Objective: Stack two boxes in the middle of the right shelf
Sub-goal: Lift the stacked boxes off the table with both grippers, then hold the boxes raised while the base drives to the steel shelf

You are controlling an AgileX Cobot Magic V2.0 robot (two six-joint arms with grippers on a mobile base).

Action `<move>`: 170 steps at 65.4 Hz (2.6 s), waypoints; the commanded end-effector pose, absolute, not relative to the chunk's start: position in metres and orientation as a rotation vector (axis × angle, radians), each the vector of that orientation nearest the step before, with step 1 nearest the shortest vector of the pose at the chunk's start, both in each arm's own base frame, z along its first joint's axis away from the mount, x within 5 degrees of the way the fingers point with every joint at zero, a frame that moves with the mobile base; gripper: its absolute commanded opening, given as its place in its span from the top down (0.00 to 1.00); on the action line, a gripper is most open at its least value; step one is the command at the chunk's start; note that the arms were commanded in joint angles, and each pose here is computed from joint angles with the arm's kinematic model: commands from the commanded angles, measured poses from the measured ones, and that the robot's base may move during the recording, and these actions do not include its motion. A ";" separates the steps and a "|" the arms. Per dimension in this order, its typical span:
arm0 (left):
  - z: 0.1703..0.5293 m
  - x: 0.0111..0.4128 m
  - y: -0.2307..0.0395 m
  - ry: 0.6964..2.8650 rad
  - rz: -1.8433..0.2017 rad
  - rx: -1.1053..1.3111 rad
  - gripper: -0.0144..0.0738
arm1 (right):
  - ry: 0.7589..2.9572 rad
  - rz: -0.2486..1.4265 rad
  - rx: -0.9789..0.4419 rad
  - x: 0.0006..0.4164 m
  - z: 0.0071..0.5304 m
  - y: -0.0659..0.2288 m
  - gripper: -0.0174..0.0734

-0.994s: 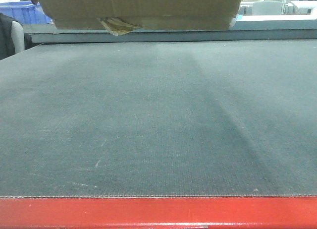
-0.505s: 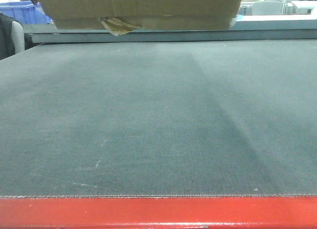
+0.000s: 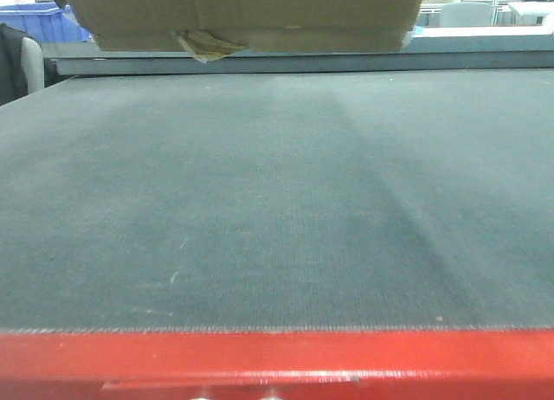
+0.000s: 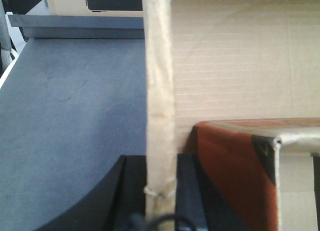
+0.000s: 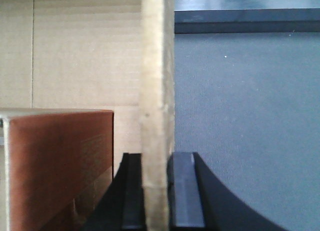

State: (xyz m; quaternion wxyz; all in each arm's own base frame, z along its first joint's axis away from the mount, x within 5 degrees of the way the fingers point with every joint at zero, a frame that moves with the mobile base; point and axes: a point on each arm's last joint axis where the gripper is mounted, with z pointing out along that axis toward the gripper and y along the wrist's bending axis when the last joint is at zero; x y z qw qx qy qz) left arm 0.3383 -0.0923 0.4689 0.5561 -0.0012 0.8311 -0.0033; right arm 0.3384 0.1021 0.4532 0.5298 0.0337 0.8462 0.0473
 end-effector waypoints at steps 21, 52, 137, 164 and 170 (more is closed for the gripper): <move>0.480 0.335 -0.090 1.902 -0.009 0.011 0.96 | 1.928 0.132 0.069 0.335 0.469 0.100 0.97; 0.480 0.335 -0.090 1.902 -0.009 0.011 0.96 | 1.928 0.132 0.069 0.335 0.469 0.100 0.97; 0.480 0.335 -0.090 1.902 -0.009 0.011 0.96 | 1.921 0.136 0.067 0.335 0.469 0.100 0.97; 0.480 0.335 -0.090 1.901 -0.007 0.012 0.96 | 1.921 0.136 0.067 0.335 0.469 0.100 0.97; 0.480 0.335 -0.090 1.901 -0.007 0.012 0.96 | 1.921 0.136 0.067 0.335 0.469 0.100 0.97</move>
